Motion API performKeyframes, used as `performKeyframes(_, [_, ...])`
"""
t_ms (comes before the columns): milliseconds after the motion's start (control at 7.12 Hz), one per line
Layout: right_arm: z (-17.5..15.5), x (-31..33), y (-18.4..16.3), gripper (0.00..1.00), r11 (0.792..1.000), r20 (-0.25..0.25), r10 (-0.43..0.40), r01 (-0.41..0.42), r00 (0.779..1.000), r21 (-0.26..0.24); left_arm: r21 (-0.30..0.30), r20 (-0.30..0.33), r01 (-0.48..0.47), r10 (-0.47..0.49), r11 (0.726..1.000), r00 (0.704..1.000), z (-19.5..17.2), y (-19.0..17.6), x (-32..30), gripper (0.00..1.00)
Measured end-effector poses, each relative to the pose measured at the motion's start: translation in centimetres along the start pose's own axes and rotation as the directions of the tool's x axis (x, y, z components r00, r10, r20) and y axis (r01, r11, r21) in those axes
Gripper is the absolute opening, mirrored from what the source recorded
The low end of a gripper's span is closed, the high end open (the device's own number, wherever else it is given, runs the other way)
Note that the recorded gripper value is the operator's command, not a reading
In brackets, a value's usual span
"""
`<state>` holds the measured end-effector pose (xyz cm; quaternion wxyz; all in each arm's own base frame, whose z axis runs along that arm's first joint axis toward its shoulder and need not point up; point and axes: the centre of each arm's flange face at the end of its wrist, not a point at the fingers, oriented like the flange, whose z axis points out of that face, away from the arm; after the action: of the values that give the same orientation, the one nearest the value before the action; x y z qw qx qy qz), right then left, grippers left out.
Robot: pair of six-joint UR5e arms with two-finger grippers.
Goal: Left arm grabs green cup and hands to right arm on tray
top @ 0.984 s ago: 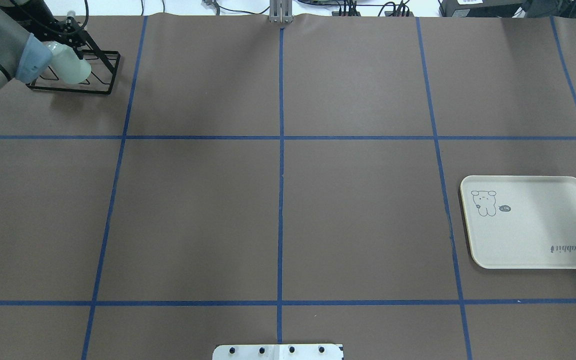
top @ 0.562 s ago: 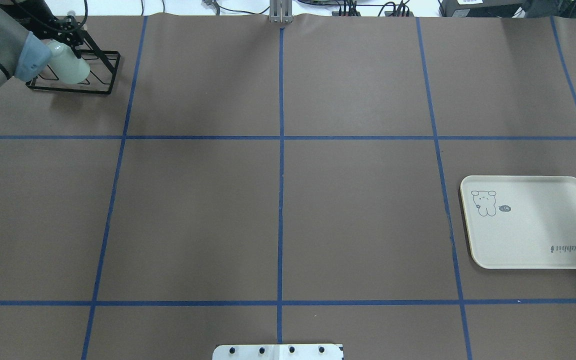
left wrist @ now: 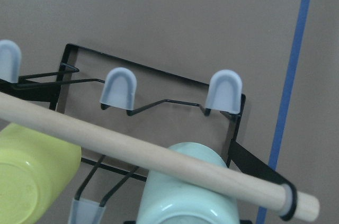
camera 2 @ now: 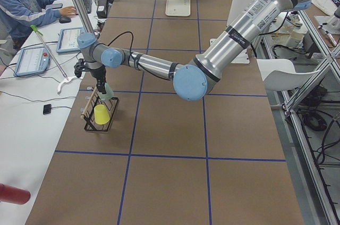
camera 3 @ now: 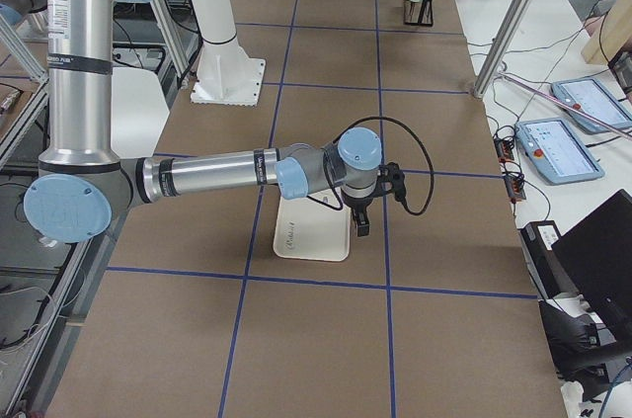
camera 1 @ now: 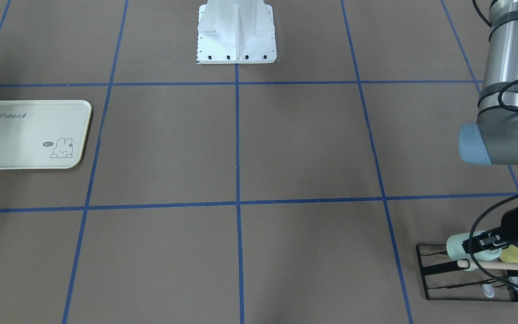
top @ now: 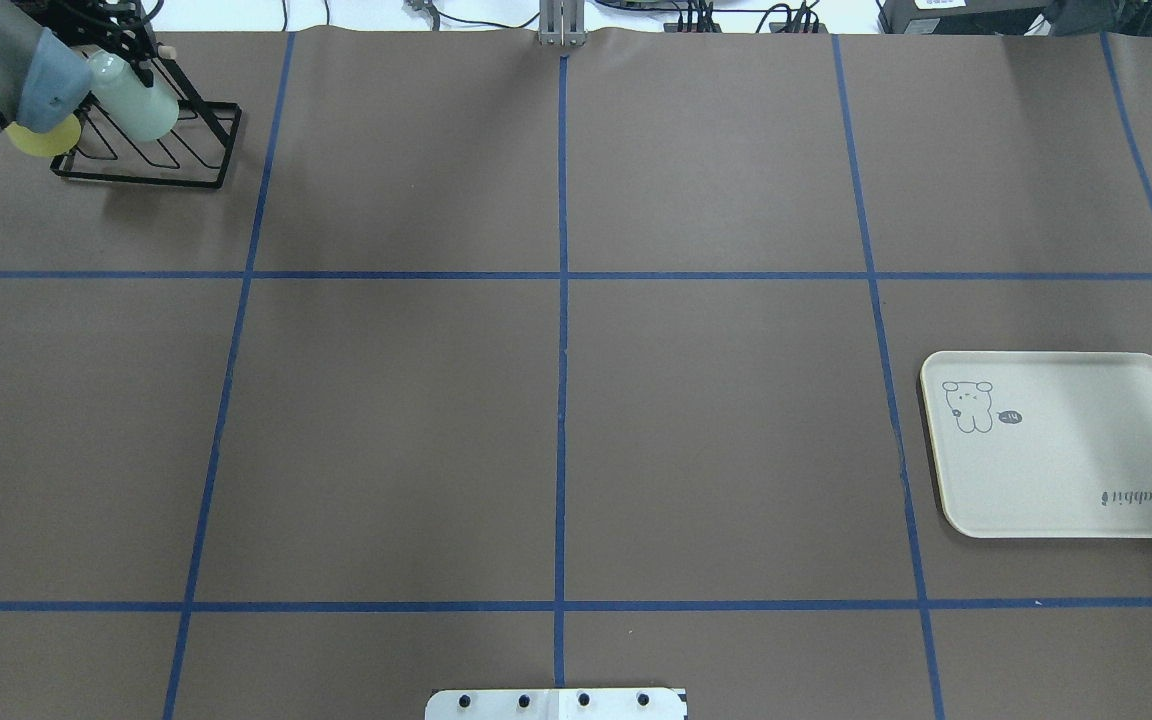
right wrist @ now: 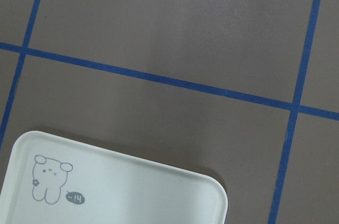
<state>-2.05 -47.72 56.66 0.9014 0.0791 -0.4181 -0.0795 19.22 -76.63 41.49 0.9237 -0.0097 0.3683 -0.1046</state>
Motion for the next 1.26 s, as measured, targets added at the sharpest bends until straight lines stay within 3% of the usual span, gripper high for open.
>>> performKeyframes(422, [-0.1, -0.2, 0.0, 0.99, 1.0, 0.002, -0.002, 0.002, 1.0, 0.002, 0.025, -0.014, 0.004, -0.003, 1.0, 1.0, -4.5, 1.6, 0.4, 0.17])
performKeyframes(843, [-0.4, -0.6, -0.4, 0.99, 1.0, 0.003, -0.01, 0.01, 1.0, 0.008, 0.037, -0.025, -0.015, 0.016, 0.999, 1.0, -8.9, 7.5, 0.2, 0.17])
performKeyframes(984, [-0.5, -0.9, -0.7, 0.99, 1.0, 0.003, -0.013, 0.013, 1.0, 0.013, 0.037, -0.051, -0.026, 0.028, 0.999, 0.998, -10.9, 9.5, 1.1, 0.17])
performKeyframes(1265, [-1.0, -3.2, -2.7, 0.99, 0.999, 0.014, 0.022, -0.022, 1.0, 0.03, 0.004, -0.168, -0.006, 0.006, 1.0, 0.986, -14.3, 12.8, 3.9, 0.17])
